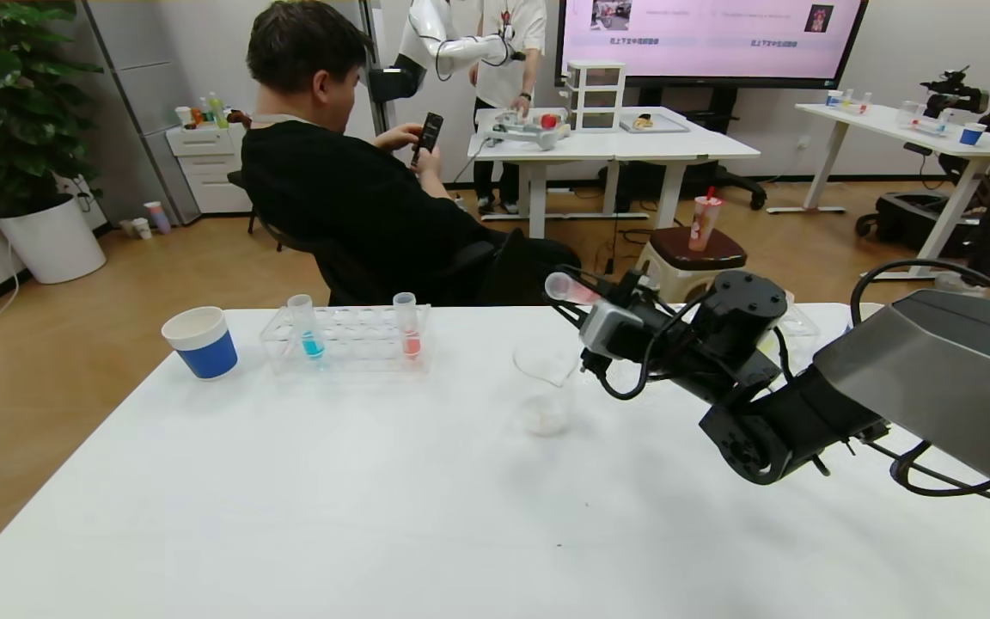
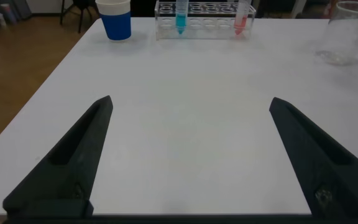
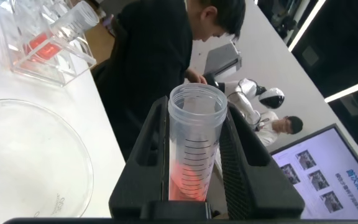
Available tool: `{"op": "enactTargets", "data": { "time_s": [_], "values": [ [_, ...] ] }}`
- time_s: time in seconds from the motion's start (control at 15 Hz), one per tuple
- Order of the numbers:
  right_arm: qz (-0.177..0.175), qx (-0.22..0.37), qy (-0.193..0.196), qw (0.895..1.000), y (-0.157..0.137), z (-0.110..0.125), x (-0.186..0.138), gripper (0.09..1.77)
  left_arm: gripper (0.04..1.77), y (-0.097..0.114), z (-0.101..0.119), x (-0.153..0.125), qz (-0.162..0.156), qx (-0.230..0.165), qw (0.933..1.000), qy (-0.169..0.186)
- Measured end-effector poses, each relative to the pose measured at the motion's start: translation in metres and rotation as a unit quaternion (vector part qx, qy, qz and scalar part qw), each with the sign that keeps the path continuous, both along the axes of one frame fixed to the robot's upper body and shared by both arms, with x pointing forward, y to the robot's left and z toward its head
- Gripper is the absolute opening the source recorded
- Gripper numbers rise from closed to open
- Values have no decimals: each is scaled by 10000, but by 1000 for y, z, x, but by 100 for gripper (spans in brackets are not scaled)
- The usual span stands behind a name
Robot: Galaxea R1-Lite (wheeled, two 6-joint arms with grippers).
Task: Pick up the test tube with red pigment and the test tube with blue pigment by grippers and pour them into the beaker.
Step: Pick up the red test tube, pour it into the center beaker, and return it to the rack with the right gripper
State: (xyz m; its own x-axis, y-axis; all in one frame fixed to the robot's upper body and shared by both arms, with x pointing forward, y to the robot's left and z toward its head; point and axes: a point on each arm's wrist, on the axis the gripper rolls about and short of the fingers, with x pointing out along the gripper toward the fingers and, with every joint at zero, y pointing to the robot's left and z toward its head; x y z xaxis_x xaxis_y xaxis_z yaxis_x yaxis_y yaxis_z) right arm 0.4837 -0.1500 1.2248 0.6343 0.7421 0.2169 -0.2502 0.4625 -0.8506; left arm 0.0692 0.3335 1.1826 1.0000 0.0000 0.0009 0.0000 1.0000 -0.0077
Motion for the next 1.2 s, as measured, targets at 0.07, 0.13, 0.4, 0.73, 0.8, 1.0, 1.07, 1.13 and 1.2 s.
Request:
{"op": "enactTargets", "data": {
  "time_s": [0.07,0.13,0.4,0.73,0.8,1.0,1.07,1.13,1.2],
  "values": [
    [46,-147,-147,9998,-1,-1,1,49,176,0,0,0,0,2,10000,0],
    [102,-303,-339,9989,-1,-2,3,49,176,0,0,0,0,2,10000,0],
    [193,-651,-839,9942,-1,-4,9,49,176,0,0,0,0,2,10000,0],
    [254,-1169,-1409,9828,-16,-10,17,49,176,0,0,0,0,0,10000,0],
    [223,-1240,-1486,9808,-19,-12,18,49,176,0,0,0,0,2,10000,0],
    [215,-1509,-1748,9727,-24,-17,19,49,176,0,0,0,0,2,10000,0],
    [214,-1574,-1811,9705,-24,-18,19,49,176,0,0,0,0,2,10000,0],
    [218,-1618,-1854,9690,-23,-20,18,49,176,0,0,0,0,3,10000,0],
    [229,-1643,-1896,9678,-20,-20,17,49,176,0,0,0,0,2,10000,0]
  ]
}}
